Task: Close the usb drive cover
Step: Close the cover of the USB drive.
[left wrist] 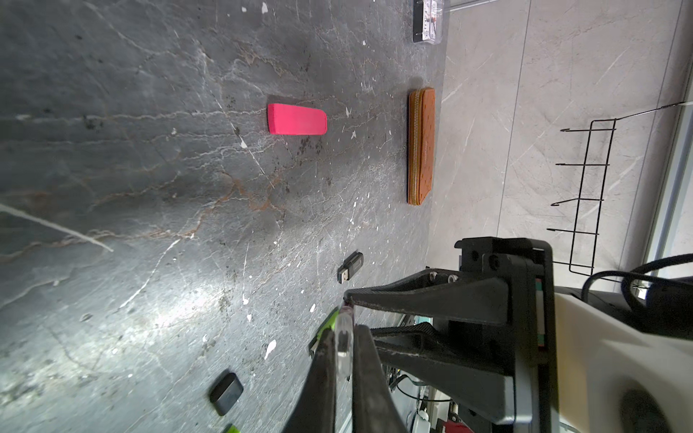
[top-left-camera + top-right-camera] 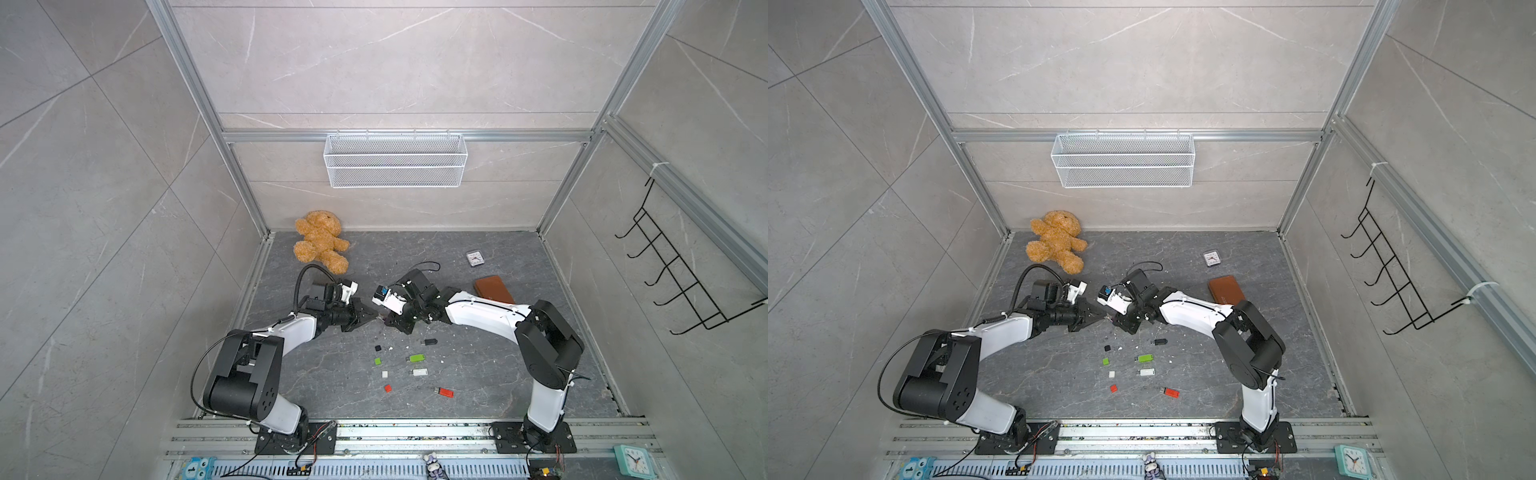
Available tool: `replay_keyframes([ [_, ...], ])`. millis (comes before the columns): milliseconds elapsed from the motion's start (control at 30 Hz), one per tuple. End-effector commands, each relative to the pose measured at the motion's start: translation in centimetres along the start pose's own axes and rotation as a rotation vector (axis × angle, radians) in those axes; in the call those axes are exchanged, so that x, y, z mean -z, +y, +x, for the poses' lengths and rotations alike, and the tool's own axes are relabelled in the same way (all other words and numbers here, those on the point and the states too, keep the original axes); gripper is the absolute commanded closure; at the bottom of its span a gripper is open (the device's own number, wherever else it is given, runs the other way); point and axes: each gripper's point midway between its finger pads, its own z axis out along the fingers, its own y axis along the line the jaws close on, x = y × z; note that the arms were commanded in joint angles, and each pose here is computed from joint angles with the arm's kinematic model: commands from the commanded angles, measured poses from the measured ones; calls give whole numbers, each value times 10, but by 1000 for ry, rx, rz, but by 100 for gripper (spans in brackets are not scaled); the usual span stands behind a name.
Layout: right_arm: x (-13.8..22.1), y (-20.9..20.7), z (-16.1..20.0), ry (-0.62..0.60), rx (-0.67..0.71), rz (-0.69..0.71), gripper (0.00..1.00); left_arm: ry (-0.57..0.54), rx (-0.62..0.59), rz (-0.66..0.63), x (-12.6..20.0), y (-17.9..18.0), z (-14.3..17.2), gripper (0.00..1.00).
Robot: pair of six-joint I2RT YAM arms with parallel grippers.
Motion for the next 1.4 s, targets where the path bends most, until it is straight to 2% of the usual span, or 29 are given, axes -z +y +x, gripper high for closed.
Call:
replay_keyframes([
  [0, 10, -7, -59, -189, 65, 31, 91, 122, 20, 65, -8, -12, 24, 97],
  [233, 11, -5, -66, -208, 134, 23, 91, 154, 25, 83, -12, -13, 30, 98],
  [467, 14, -5, -77, -278, 206, 40, 92, 166, 24, 89, -14, -14, 31, 99],
  [900, 19, -5, -103, -328, 218, 16, 92, 193, 9, 94, -19, -17, 38, 100],
  [1367, 17, -1, -108, -326, 396, -8, 92, 226, 5, 76, -23, -12, 47, 100],
])
